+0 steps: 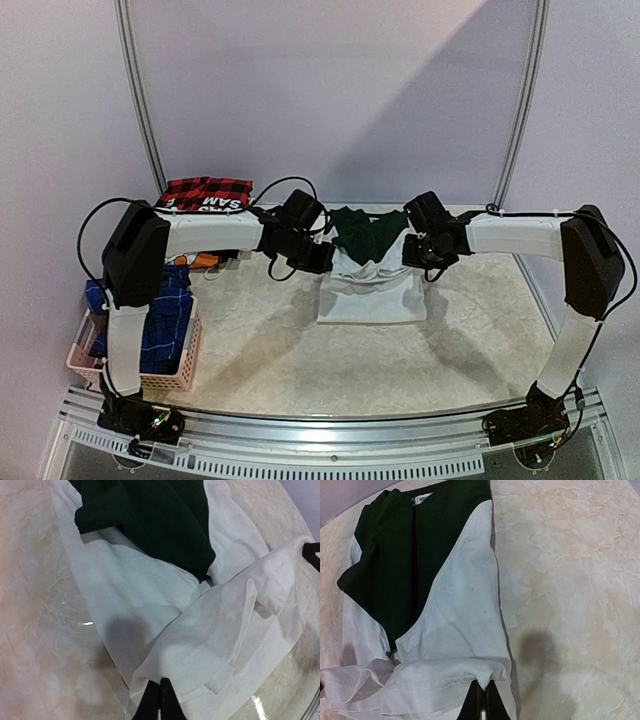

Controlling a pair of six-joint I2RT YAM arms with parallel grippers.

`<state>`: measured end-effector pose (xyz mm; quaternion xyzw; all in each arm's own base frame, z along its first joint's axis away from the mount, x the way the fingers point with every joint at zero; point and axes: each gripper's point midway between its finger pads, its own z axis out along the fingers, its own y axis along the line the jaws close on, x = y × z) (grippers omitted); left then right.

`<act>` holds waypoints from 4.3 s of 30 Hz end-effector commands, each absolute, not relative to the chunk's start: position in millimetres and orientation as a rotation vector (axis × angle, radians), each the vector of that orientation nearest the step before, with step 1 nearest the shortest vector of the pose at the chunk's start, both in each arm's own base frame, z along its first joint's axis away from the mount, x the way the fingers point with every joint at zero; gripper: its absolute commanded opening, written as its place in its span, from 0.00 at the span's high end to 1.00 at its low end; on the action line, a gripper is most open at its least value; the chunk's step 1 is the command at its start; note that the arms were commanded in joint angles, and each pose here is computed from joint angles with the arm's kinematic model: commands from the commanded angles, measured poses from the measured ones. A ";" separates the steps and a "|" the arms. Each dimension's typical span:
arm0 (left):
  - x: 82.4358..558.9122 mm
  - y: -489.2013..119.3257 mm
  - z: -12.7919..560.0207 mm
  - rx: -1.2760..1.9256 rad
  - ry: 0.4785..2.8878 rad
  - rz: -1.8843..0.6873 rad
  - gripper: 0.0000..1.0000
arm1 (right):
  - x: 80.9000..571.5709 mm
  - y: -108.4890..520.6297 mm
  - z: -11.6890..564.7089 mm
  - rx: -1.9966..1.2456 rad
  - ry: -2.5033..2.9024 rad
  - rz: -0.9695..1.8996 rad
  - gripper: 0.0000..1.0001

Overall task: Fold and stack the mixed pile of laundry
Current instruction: Fold the rectangle-folded T-shirt at the center of the board, then smooth out the 2/3-rectangle-folded T-shirt at the center of the board.

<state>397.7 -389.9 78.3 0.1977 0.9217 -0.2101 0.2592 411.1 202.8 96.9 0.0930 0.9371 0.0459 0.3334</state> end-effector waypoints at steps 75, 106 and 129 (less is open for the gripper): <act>278.8 -418.9 7.4 0.678 2.494 -0.486 0.68 | 410.4 329.7 34.5 -0.301 2.599 0.445 0.77; 316.7 -408.3 63.0 0.731 2.440 -0.284 0.60 | 484.0 288.2 145.5 -0.234 2.458 0.412 0.58; 376.5 -422.9 57.7 0.776 2.453 -0.138 0.58 | 313.9 230.7 130.3 -0.127 2.432 0.628 0.50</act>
